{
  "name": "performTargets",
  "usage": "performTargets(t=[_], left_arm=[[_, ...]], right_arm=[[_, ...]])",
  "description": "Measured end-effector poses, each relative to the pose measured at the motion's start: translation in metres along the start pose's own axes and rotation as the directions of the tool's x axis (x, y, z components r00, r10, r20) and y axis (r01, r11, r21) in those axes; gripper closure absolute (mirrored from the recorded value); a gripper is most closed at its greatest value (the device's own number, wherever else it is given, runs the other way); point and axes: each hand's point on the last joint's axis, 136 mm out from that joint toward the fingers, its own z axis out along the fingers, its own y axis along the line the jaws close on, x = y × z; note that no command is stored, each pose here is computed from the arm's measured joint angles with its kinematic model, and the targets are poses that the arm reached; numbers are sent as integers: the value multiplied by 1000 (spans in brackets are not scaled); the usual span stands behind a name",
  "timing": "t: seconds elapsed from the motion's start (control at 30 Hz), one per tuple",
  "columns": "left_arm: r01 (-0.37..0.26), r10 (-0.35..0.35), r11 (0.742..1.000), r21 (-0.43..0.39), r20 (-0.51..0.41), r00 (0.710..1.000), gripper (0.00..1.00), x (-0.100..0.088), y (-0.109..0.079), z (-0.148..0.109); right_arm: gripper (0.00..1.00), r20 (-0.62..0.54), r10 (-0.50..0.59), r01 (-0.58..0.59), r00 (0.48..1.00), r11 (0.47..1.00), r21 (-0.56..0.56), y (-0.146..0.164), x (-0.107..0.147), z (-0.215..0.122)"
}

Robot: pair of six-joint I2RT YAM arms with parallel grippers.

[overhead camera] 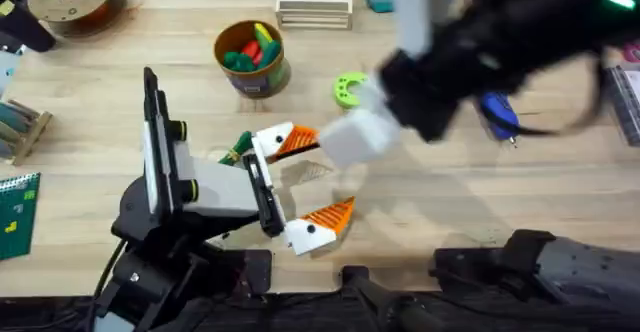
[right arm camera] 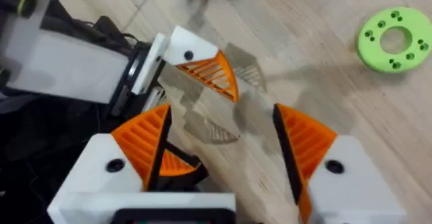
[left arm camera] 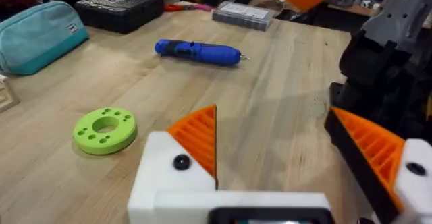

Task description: Pick up the gripper from the table and insert it into the empty holder that is missing its gripper. Then pick up a screw, insert it into the mounting hole, and use the screwdriver to tighten it. Finally, clean up the table by picking up the vegetable and placing it into the bucket.

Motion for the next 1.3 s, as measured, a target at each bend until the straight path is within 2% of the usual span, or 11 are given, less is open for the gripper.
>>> performTargets(t=[0.13,0.33,0.37,0.4,0.43,0.57,0.63,0.67,0.8,0.83,1.3], left_arm=[[0,0,1000,0,0,1000,14,0,0,0],[0,0,1000,0,0,1000,13,0,0,0],[0,0,1000,0,0,1000,14,0,0,0],[0,0,1000,0,0,1000,14,0,0,0],[-3,3,1000,0,3,1000,7,-1,0,0],[-3,3,1000,0,3,1000,30,-1,0,0],[-3,3,1000,0,3,1000,158,-1,0,0],[-5,5,1000,-1,3,1000,275,-1,0,0],[-6,6,1000,0,3,1000,904,-1,0,0],[-10,10,1000,-1,3,1000,978,-1,0,0],[-10,10,1000,0,3,1000,994,-1,0,0]], right_arm=[[110,39,19,-19,999,1000,5,-6,30,-19],[110,86,9,-4,996,998,-63,-1,64,-38],[106,81,3,3,997,997,-72,0,70,-39],[55,74,-7,12,997,997,-80,1,75,-39],[12,30,-56,58,998,993,-102,4,91,-38],[11,-64,-132,123,989,984,-131,6,115,-35],[10,-80,-172,159,982,977,-142,7,121,-35],[11,-78,-192,179,978,973,-146,7,121,-35],[12,-55,-244,234,968,961,-146,7,117,-35],[11,-46,-252,243,967,959,-144,7,115,-34],[10,-55,-261,251,964,957,-147,4,107,-26]])
